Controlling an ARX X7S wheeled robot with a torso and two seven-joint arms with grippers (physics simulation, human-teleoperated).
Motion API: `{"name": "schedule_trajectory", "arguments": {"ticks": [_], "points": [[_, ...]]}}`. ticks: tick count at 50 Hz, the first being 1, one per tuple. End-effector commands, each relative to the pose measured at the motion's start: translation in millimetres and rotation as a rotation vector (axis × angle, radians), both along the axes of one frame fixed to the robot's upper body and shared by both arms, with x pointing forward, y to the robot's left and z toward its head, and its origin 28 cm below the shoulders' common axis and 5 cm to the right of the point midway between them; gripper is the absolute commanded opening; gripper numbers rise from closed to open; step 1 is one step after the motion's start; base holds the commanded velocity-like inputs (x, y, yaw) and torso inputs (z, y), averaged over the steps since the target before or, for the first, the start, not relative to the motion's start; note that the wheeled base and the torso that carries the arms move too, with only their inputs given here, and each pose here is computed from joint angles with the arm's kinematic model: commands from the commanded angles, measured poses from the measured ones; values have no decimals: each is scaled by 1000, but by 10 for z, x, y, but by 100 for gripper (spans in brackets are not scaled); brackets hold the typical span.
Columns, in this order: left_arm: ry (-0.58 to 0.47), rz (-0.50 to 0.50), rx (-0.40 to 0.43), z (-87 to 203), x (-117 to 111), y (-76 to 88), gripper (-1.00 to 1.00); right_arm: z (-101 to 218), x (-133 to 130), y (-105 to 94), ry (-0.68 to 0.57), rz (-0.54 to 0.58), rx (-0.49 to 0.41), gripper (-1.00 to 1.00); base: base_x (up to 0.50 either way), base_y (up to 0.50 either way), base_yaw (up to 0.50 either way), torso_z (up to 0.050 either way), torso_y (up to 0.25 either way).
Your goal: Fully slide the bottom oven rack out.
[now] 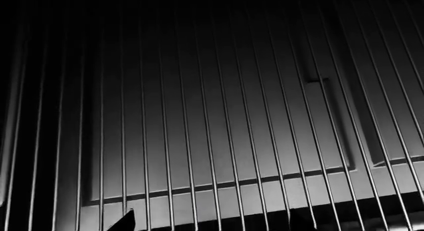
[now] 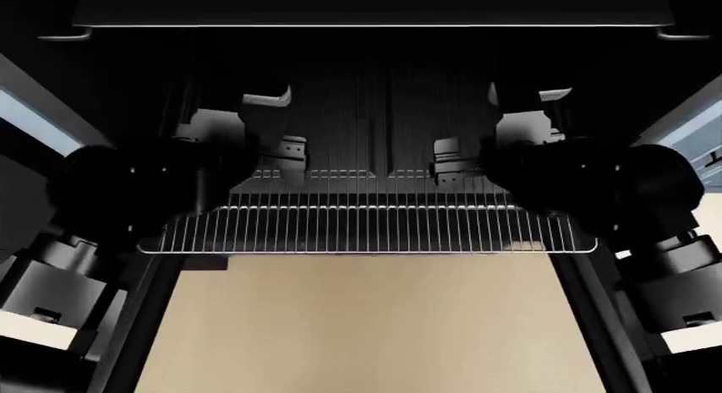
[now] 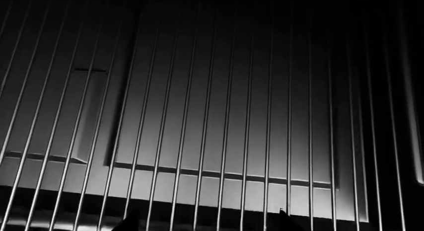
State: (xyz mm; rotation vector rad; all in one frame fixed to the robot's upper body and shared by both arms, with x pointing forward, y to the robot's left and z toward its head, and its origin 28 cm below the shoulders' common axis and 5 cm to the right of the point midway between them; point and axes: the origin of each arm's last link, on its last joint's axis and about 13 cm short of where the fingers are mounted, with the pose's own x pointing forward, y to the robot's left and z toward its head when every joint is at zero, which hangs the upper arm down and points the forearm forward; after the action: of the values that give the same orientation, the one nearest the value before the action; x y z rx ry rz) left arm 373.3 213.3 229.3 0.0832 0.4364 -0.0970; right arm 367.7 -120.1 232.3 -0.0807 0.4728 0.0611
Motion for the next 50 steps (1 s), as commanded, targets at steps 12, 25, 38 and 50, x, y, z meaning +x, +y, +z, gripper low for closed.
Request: {"name": "schedule_trajectory", "arguments": {"ticks": [12, 25, 38, 50], "points": [[312, -4, -33, -716, -293, 130, 100, -696, -419, -86, 268, 38, -35, 100, -3, 0, 0, -4, -12], [377, 3, -33, -981, -557, 186, 100, -817, -641, -139, 296, 31, -8, 100, -5, 0, -1, -3, -12], [434, -17, -58, -1199, -890, 169, 100, -1120, -1003, -200, 345, 35, -42, 100, -4, 0, -2, -3, -12], [498, -8, -75, -1526, -1167, 221, 100, -1429, -1331, -235, 390, 19, -35, 100, -4, 0, -3, -4, -13]]}}
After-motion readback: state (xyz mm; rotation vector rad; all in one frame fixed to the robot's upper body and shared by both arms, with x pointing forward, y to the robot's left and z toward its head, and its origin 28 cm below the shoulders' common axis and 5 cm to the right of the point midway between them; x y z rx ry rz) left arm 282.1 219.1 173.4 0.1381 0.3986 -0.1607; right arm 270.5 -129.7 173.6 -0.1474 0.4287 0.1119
